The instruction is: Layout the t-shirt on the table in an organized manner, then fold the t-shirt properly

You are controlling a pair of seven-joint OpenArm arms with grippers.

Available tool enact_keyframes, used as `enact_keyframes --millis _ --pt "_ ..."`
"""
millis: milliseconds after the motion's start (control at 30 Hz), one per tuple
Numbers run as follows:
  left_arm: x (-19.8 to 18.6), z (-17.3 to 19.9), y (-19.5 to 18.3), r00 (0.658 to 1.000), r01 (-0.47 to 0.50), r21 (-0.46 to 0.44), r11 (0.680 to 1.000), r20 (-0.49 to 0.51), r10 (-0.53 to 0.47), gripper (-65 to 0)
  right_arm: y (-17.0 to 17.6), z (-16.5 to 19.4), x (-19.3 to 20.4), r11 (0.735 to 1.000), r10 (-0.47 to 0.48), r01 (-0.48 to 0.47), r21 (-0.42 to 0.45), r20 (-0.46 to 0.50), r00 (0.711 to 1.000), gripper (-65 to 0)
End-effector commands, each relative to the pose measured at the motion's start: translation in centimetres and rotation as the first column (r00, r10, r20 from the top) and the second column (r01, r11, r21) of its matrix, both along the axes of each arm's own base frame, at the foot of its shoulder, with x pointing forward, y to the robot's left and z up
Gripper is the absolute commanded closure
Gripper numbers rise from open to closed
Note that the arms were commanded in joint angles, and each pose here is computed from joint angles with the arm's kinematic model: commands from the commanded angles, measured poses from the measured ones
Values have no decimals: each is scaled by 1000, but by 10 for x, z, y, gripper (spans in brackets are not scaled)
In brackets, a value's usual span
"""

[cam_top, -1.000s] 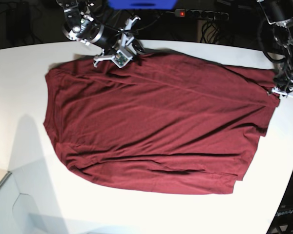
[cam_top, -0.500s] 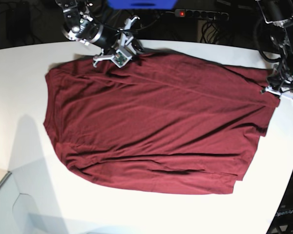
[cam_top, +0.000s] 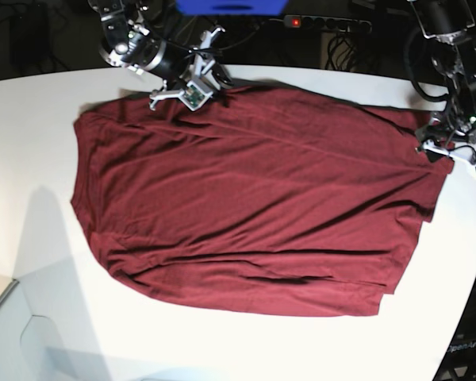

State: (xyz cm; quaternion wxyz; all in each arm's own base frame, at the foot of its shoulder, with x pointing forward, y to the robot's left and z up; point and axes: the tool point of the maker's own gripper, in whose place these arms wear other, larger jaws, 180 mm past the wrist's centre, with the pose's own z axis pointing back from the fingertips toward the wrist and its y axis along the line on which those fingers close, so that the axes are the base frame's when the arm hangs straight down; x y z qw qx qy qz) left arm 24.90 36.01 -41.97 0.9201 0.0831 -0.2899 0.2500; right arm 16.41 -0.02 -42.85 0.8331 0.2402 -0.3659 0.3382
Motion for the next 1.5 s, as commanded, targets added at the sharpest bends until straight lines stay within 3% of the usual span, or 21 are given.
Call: enact_keyframes --millis 0,667,1167,1233,1367,1467 --pt "12 16 10 999 -4 34 999 45 3 -449 1 5 2 1000 2 -2 10 12 1000 -169" --pt "-5 17 30 998 -50 54 997 32 48 -453 -4 6 9 1000 7 -7 -1 29 1000 -169" --pt "-17 -13 14 997 -73 -14 997 -22 73 -443 -7 5 9 1000 13 -13 -12 30 999 -169" --pt "-16 -16 7 998 -47 -13 999 -36 46 -400 -7 5 9 1000 13 -13 -12 30 999 -169" --pt "-13 -20 1 1000 -11 10 1000 -21 11 -231 -8 5 9 1000 14 -13 -13 30 999 -169" --pt "-15 -32 -4 999 23 20 1000 -42 -22 -204 -8 5 9 1000 14 -14 -14 30 999 -169"
